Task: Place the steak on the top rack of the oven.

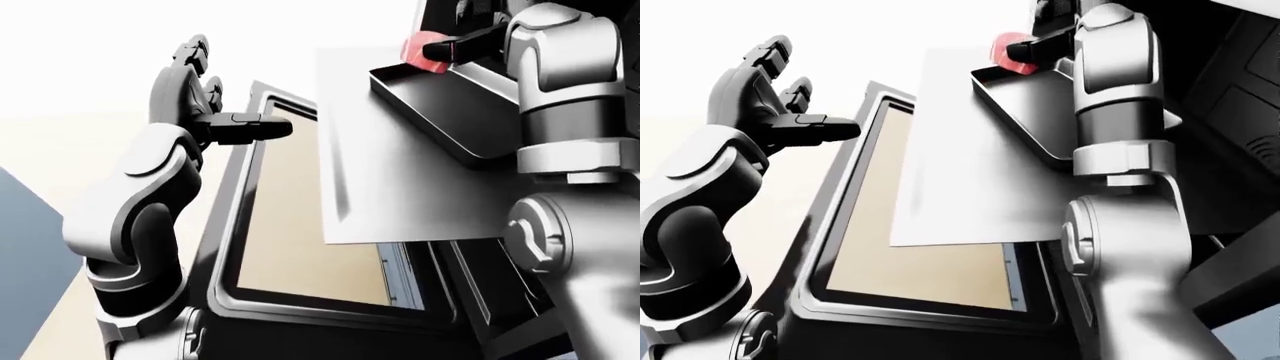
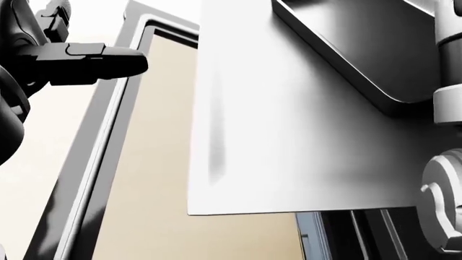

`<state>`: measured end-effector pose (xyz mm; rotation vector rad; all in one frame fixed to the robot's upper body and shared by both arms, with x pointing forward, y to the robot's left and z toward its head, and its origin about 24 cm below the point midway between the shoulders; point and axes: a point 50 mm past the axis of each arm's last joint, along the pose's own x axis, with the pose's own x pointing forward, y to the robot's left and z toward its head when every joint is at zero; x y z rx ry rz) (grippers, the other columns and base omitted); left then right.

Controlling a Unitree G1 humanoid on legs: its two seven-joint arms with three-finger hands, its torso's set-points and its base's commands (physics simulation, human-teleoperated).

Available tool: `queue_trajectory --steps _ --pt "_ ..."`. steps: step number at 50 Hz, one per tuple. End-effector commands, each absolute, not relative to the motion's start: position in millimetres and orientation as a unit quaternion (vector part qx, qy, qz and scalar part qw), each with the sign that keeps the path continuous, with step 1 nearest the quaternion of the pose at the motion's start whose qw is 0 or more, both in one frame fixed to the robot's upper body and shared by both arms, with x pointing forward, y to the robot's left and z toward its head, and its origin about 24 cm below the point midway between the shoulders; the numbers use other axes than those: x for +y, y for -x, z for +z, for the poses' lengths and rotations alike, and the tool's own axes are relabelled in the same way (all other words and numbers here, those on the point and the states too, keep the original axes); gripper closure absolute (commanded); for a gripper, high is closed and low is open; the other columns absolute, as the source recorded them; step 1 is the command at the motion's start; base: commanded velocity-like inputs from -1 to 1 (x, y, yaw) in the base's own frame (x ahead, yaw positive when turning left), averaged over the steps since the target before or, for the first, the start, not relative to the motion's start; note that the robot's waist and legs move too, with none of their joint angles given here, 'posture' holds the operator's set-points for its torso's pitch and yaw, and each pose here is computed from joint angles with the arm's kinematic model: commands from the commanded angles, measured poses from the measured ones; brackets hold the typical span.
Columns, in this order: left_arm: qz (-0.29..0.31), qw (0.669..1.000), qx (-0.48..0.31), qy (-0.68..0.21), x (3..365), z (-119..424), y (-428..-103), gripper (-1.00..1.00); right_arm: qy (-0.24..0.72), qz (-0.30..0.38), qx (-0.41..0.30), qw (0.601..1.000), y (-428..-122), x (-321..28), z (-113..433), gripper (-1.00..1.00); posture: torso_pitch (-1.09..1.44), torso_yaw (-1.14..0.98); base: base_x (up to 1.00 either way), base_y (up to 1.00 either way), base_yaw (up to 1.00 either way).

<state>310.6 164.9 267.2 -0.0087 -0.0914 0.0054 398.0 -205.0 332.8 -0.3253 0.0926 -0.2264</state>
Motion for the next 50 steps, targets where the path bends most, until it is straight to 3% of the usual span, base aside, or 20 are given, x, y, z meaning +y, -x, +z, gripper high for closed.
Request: queue_trajectory --steps 1,50 --pt "0.003 0.996 -0.09 0.005 164.9 284.0 -305.5 -1.0 0.164 -0.124 -0.021 0.978 -389.5 -205.6 362.2 1.0 0.0 0.0 0.0 0.0 0.0" --pt "0.007 0.996 -0.089 0.004 167.0 283.3 -306.7 -1.0 0.266 -0.246 0.026 0.932 -396.1 -253.7 319.9 1.0 0.0 0.0 0.0 0.0 0.0"
